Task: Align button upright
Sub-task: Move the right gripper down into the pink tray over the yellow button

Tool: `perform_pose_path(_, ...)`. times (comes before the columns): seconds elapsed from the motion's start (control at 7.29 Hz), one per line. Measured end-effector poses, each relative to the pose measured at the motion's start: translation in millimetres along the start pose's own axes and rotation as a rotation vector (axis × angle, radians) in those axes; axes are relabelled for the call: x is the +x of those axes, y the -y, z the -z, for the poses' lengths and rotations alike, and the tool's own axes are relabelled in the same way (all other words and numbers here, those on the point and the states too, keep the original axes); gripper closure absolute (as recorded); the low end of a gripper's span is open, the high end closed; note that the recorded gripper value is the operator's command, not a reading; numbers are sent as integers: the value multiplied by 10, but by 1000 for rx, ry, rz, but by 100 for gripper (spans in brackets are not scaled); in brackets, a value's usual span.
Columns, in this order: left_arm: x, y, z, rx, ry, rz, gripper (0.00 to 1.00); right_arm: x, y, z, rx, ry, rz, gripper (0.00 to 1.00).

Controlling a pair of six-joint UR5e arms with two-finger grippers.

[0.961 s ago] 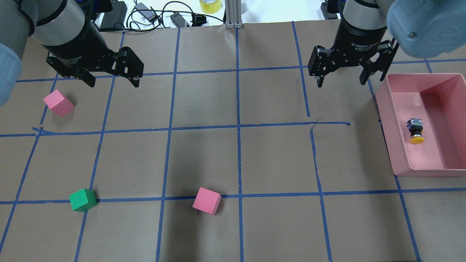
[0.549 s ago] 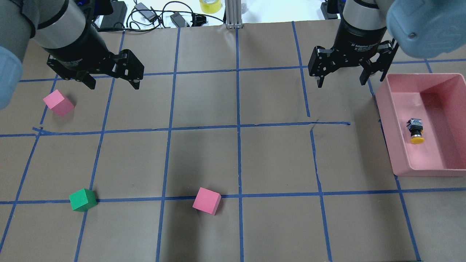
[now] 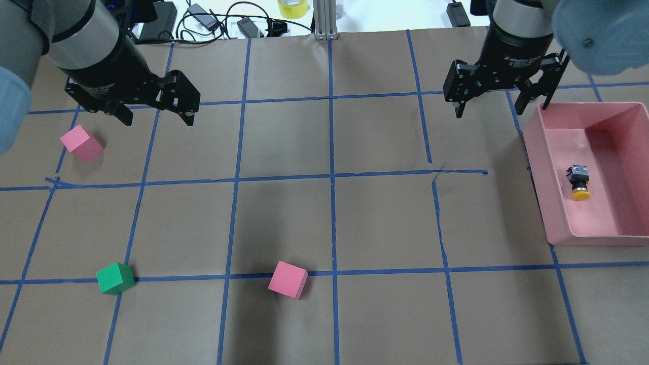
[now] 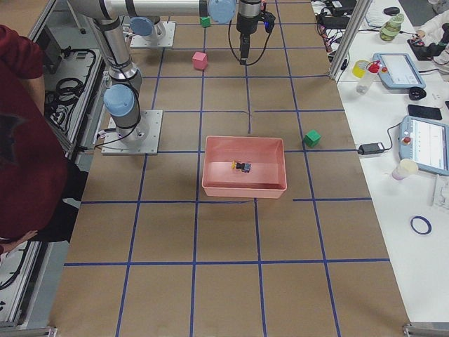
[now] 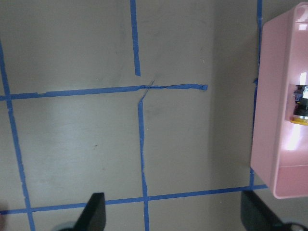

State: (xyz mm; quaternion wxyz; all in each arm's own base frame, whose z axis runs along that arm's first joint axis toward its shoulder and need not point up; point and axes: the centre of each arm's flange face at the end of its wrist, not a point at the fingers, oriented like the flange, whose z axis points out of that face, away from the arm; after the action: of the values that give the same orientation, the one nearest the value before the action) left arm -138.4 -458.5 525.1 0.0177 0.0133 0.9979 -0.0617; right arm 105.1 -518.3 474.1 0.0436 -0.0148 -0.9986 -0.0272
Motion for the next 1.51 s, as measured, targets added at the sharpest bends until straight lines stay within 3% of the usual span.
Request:
perform_pose_path(0.27, -4, -1, 1, 0, 1, 1, 0, 1258, 214, -285, -15, 7, 51, 0)
perform_pose_path(0.55, -5, -4, 4, 0, 1, 1, 0, 2316, 313, -996, -8, 19, -19, 0)
perform_pose_path(0.82, -5, -5, 5, 0, 1, 1, 0, 2580, 467, -1750, 19, 2, -79, 0)
perform_pose_path(1.1, -5, -6, 6, 0, 2, 1, 0, 2593, 539, -2285, -31, 22, -184, 1)
perform_pose_path(1.51, -6, -6, 6, 0, 2, 1, 0, 2642, 427, -2660, -98, 40, -218, 5)
